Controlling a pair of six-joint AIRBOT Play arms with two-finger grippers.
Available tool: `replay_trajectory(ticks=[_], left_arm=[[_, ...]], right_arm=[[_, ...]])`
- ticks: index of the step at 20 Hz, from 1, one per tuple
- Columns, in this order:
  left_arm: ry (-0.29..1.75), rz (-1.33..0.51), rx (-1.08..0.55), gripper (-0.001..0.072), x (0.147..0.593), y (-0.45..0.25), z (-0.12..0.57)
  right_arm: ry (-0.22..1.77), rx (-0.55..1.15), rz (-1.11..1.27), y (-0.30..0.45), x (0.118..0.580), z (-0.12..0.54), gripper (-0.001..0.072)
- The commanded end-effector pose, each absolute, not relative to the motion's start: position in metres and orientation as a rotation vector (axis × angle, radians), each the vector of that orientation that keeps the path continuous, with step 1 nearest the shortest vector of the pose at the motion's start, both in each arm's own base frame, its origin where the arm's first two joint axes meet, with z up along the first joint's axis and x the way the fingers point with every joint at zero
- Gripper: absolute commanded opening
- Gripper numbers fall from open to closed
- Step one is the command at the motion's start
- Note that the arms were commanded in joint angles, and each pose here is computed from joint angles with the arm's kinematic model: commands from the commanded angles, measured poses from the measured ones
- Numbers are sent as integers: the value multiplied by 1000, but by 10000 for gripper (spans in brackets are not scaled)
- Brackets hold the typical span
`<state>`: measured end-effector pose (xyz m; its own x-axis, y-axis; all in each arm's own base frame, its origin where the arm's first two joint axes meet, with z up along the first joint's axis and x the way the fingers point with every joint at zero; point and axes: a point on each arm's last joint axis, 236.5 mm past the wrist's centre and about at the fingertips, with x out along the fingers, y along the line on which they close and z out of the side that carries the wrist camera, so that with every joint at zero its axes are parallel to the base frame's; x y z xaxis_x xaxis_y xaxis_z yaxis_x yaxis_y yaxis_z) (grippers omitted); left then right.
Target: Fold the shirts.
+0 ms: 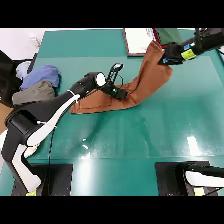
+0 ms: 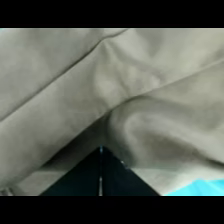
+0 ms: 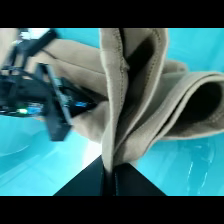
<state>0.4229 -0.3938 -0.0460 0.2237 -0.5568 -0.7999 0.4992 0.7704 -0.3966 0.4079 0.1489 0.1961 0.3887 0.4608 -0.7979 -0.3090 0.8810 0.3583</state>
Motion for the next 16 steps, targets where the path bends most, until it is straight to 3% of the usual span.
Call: replay_trajectory(ticks=[1,5,10,16], left_arm=[[1127,-726,-53,26,427,-389,-45],[1060,-671,-102,26,456,-349,-2],[862,-480,-95,26,504,-223,102],[647,-243,-61,27,500,-89,214]], right_arm=[[1063,165,537,178,407,203,15],[1057,180,564,204,414,200,16],[988,301,737,287,423,203,15],[889,317,877,433,419,156,17]])
